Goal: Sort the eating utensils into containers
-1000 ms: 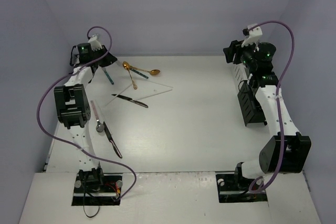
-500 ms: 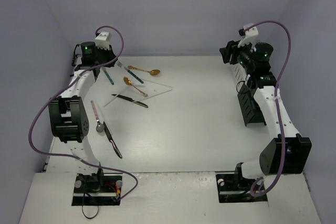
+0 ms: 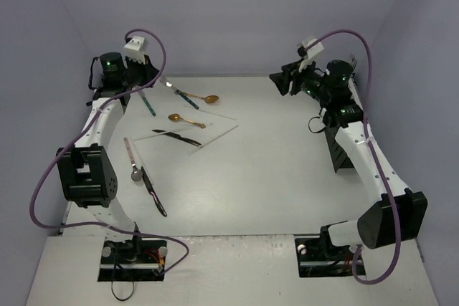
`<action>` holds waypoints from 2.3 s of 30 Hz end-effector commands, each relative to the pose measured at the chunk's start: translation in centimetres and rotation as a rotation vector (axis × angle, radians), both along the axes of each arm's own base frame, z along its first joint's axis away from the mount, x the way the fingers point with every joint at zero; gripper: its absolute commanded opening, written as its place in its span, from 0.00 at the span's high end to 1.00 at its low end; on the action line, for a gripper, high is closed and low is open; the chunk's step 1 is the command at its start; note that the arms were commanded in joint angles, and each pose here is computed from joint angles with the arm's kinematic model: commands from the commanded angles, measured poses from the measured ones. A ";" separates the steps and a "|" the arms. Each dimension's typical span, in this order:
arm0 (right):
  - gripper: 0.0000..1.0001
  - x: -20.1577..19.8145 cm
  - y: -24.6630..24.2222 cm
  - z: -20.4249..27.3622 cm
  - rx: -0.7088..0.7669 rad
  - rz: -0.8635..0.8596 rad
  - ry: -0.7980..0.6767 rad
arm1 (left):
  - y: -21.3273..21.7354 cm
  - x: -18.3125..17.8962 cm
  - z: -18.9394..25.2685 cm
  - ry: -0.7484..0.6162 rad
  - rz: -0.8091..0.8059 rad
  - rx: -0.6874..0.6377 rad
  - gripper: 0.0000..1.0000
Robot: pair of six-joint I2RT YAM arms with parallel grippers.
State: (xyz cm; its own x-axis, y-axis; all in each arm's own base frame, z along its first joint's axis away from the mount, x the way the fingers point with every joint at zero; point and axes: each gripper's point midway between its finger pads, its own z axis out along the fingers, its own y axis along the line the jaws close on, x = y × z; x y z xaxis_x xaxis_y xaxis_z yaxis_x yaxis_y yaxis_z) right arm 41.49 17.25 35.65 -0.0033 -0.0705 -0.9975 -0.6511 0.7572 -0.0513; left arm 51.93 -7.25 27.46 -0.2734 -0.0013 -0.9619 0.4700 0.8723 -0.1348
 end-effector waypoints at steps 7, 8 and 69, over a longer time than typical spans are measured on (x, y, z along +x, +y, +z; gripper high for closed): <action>0.34 -7.8 12.2 5.2 0.145 0.417 0.030 | -10.6 -15.1 14.3 -0.266 -0.636 -0.144 1.00; 0.32 -8.5 13.4 4.9 0.140 0.452 0.051 | -11.3 -16.5 14.3 -0.269 -0.680 -0.144 1.00; 1.00 2.8 -19.0 12.5 0.195 -0.599 -0.259 | -2.4 -11.5 7.9 -0.005 0.080 -0.157 0.09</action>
State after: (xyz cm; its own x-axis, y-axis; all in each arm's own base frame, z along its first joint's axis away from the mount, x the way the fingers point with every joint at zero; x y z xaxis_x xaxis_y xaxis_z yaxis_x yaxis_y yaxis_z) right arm 44.65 5.04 37.50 -0.1393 0.0612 -0.9884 -0.3425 0.9335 0.1060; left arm 39.23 -12.14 34.40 -0.3422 -0.1124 -0.9329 0.5498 0.7812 -0.2958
